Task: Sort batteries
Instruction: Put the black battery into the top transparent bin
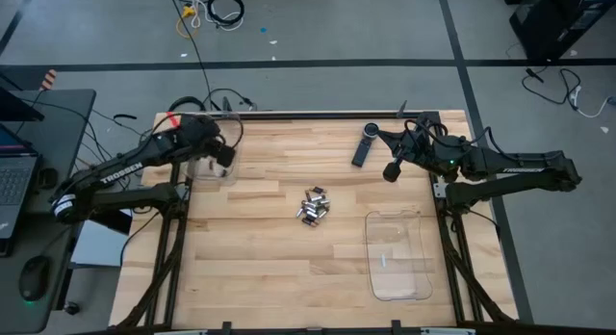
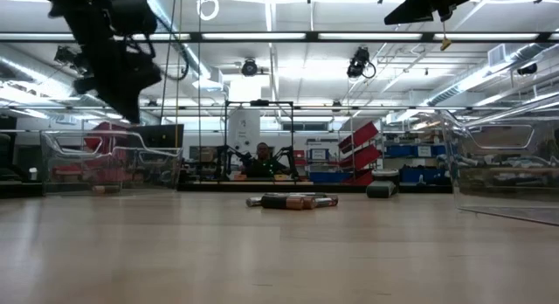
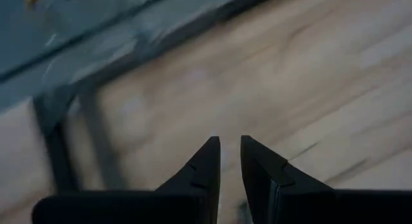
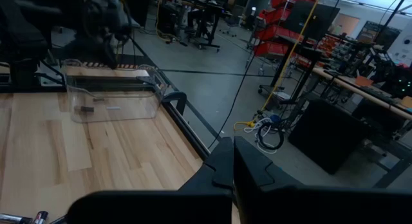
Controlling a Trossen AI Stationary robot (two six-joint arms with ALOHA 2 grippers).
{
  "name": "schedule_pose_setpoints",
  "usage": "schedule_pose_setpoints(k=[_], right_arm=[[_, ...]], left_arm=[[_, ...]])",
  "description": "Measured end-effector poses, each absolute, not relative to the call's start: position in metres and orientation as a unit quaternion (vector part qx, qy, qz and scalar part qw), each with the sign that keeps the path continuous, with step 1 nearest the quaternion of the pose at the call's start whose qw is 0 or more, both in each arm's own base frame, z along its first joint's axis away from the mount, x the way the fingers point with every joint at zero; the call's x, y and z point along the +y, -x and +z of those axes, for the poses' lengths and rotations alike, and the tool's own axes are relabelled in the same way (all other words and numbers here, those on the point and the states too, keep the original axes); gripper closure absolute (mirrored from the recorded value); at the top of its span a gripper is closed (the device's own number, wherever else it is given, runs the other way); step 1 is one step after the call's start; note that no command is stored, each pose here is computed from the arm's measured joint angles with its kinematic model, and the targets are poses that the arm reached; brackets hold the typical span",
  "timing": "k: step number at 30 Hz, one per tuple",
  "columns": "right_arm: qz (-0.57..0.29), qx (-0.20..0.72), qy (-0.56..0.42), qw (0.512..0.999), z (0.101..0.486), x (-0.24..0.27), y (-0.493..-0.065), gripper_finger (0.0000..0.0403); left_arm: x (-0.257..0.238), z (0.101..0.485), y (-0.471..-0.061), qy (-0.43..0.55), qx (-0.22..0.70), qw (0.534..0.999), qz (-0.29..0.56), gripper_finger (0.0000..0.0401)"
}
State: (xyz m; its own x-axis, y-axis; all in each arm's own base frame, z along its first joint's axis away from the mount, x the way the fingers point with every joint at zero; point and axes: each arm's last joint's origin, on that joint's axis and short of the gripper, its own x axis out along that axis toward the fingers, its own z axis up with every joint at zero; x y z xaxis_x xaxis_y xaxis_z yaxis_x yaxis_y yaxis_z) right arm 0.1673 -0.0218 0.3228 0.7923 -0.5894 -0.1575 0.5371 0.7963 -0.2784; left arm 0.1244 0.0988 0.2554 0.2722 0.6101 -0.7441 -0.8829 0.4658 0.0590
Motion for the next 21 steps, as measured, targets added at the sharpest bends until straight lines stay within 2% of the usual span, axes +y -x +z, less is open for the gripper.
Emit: schedule_pose_setpoints(k=[4,12,17,21], right_arm=[[-0.299,0.119,0.111,0.94,0.323,-0.022,-0.167,0.0402],[-0.3,0.119,0.111,0.94,0.323,-0.022,-0.167,0.0402],[-0.3,0.119,0.111,0.94,0.323,-0.022,-0.167,0.0402],[-0.3,0.119,0.111,0.94,0.323,-0.022,-0.167,0.0402]], left_arm=[[0.096,0.267,-0.14,0.167,0.304,0.84,0.418,0.0341],[0.073,0.284,-0.183,0.109,0.2,0.928,0.294,0.0341],[0.053,0.28,-0.215,0.058,0.183,0.959,0.207,0.0341],[0.04,0.269,-0.239,-0.019,0.193,0.968,0.159,0.0341]])
